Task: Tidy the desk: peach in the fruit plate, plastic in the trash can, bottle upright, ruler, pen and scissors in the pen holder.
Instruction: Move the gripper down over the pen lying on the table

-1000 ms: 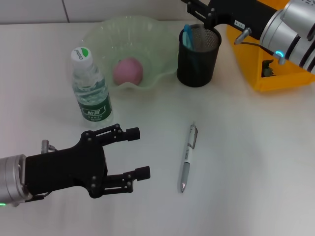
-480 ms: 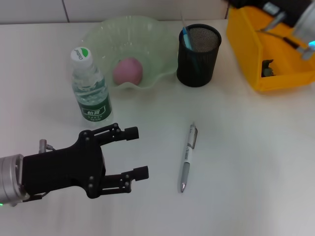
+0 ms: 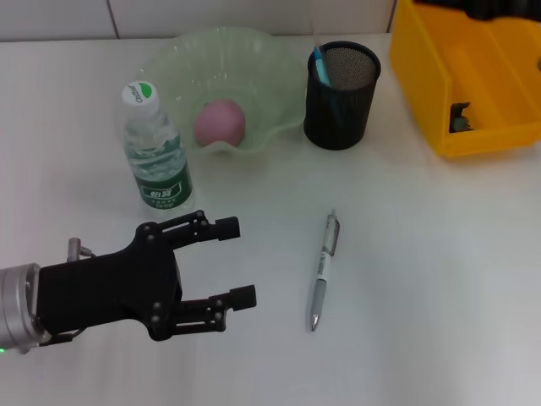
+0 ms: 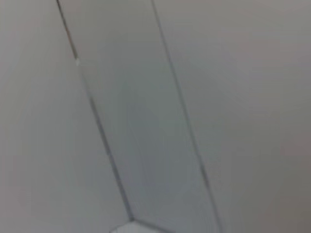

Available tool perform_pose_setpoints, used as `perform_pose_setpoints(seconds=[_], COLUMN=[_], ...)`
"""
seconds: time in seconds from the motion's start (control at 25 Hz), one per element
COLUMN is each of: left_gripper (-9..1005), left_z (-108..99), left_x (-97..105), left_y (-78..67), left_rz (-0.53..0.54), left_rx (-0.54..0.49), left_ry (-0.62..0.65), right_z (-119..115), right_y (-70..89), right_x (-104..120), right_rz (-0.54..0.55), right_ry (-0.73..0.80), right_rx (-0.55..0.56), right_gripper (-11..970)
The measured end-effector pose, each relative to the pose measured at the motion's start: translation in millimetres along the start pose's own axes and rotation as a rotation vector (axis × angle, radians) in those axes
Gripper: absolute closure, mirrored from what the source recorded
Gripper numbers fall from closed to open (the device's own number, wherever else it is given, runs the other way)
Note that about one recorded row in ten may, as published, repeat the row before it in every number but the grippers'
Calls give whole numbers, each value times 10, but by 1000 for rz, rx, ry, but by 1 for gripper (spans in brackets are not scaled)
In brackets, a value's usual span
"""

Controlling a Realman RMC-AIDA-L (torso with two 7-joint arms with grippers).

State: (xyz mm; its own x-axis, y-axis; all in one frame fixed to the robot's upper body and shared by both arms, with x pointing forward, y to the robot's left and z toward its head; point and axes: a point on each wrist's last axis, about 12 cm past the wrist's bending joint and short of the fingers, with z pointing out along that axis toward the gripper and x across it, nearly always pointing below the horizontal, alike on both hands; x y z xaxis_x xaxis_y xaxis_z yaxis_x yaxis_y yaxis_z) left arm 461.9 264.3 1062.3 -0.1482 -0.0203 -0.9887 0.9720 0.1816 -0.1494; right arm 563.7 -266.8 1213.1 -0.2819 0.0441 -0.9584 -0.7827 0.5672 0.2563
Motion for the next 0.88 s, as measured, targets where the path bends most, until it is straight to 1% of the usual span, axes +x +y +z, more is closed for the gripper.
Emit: perform_pose_setpoints(seconds=[0.08,0.12,0.24,0.32,0.4,0.48,0.6,0.68,0.76,0.8,0.84,0.88], left_gripper=[185,185,185,185,185,185,185,185,185,185,185,185], left_z=[8,10,19,27,48,97,259,445,640,789,858,950], left_x=[-16,-33,-109,-192,-302,-389,-551,-707,-873,-1017,-1087,-1150], left_y=[-3,-2,14,55,117,169,266,309,288,244,222,193], left_rz=[0,1,-6,-26,-54,-84,-135,-160,-169,-176,-179,-193], left_rx=[9,13,18,17,18,21,5,-40,-99,-143,-165,-199], left_ry=[-10,-19,-54,-73,-66,-46,24,112,204,269,295,349], right_z=[-113,-206,-461,-699,-927,-1121,-1296,-1360,-1413,-1439,-1464,-1494], right_y=[31,32,62,104,123,132,147,157,164,162,162,161], right_x=[92,178,475,731,980,1214,1488,1615,1712,1745,1779,1804], right_rz=[-3,-10,-48,-89,-126,-134,-106,-96,-97,-97,-95,-96], right_ry=[26,38,55,56,76,98,103,110,122,126,130,130], right_rx=[-46,-63,-123,-149,-122,-75,-18,9,37,54,70,88], right_gripper=[133,133,134,134,134,134,133,133,133,133,133,133])
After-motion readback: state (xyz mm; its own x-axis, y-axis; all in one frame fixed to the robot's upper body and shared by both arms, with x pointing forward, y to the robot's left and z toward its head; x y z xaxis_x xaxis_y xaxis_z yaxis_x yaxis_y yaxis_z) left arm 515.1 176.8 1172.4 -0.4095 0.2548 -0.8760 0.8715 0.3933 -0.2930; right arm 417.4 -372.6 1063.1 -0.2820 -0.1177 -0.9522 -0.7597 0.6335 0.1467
